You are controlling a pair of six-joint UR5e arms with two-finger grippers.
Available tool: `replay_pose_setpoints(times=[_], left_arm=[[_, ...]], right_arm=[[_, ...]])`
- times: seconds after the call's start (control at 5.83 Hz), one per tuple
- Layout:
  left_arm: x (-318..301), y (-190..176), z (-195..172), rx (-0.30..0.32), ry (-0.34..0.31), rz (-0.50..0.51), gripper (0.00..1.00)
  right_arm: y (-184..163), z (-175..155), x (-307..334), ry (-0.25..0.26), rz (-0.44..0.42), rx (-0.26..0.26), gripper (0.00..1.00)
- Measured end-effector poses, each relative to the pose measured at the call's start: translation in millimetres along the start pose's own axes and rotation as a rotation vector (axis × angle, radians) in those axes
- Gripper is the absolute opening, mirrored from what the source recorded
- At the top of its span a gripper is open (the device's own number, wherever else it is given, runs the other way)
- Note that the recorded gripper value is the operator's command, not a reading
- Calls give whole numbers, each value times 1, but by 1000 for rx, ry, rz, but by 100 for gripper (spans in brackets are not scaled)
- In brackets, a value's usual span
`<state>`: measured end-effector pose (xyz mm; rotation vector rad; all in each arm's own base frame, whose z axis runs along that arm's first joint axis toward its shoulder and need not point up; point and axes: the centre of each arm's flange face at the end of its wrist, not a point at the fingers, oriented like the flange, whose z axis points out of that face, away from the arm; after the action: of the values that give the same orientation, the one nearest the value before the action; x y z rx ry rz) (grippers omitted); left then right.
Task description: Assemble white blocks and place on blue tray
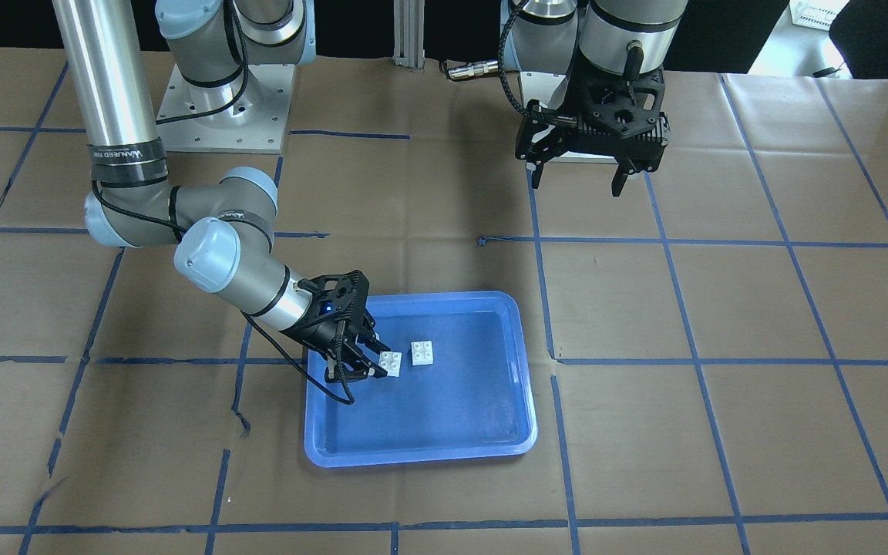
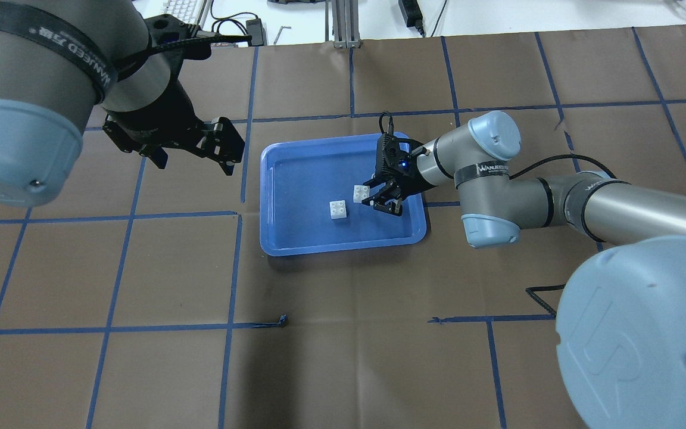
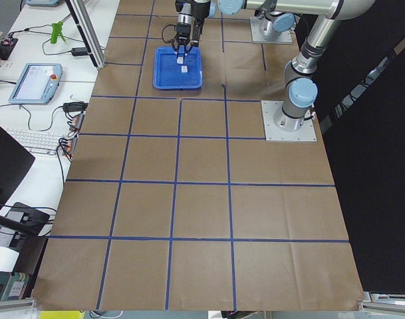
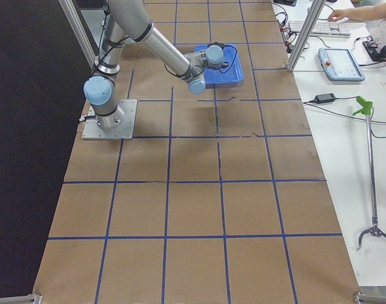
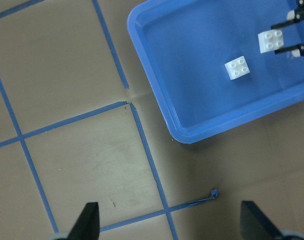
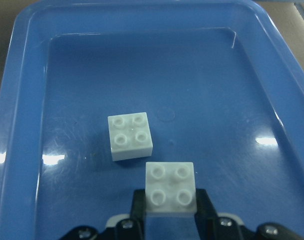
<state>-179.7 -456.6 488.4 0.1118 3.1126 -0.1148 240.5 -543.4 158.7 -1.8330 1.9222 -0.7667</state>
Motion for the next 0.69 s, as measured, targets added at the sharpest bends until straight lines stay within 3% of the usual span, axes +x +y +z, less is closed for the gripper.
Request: replay_pose_setpoints(times=[0.34, 0.69], left_arm=[[-10, -6, -11, 17, 24, -91, 99], [-23, -13, -19, 21, 30, -113, 99]], right_arm=[[-3, 10, -8, -14, -10, 0, 29], [-2, 13, -14, -22, -8, -1, 29]])
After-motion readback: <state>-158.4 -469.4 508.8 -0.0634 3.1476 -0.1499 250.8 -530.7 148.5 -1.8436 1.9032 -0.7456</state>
